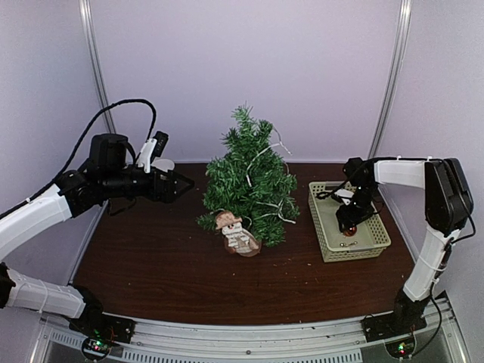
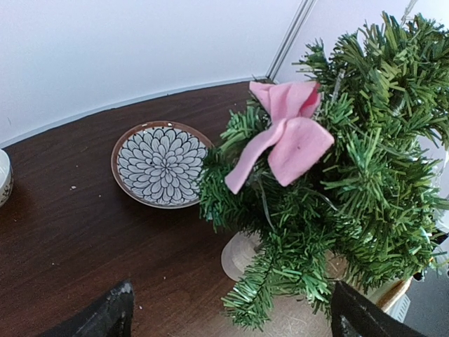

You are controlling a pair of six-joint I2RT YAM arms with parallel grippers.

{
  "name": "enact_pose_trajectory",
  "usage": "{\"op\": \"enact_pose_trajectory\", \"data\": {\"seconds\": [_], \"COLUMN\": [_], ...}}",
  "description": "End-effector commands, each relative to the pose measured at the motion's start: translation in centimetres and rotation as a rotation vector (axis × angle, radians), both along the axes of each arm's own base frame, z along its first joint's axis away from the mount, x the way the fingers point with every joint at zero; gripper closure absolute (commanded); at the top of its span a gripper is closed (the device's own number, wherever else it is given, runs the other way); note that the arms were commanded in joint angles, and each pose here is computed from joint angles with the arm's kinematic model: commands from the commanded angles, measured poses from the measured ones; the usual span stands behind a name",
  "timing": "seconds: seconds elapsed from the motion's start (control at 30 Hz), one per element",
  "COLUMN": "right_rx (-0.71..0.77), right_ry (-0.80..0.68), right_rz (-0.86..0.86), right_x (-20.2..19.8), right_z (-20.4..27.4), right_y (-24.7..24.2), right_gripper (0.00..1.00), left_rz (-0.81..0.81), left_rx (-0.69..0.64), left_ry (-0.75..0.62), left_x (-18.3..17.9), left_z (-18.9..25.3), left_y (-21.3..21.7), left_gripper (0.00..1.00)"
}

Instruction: Decorate the small christmas tree

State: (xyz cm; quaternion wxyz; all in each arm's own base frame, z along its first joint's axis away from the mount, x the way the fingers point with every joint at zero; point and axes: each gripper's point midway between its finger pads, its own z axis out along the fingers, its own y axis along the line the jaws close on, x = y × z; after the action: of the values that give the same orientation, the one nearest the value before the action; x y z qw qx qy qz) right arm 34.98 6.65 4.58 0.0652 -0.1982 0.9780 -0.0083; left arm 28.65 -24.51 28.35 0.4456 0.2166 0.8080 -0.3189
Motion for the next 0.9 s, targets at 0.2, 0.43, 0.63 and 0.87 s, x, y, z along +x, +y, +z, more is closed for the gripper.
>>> {"op": "enact_pose_trajectory", "data": {"seconds": [0.2, 0.43, 0.63, 0.87], "right_rx": [-0.007, -0.028, 0.086, 0.288], "right_ry": [0.029, 0.03, -0.111, -0.34], "right_rz": [-0.018, -0.029, -0.069, -0.071], "right_x": [-0.6, -0.5, 0.4, 0.2], "right_z": [-0.2, -0.1, 4.8, 13.7], "right_y": [-0.5, -0.8, 0.7, 3.0], "right_gripper": [0.42, 0.52, 0.52, 0.51], "left_rz": [-0.012, -0.006, -0.073, -0.086], "left_rx": [-0.03, -0.023, -0.027, -0.03], "left_ry": [-0.06, -0.071, -0.104, -0.16], "left_x": [0.4, 0.4, -0.4, -0.7], "left_z": [2.4, 2.6, 3.5, 4.3], "left_y": [-0.2, 0.0, -0.7, -0.5], "left_gripper": [0.02, 0.02, 0.02, 0.02]}}
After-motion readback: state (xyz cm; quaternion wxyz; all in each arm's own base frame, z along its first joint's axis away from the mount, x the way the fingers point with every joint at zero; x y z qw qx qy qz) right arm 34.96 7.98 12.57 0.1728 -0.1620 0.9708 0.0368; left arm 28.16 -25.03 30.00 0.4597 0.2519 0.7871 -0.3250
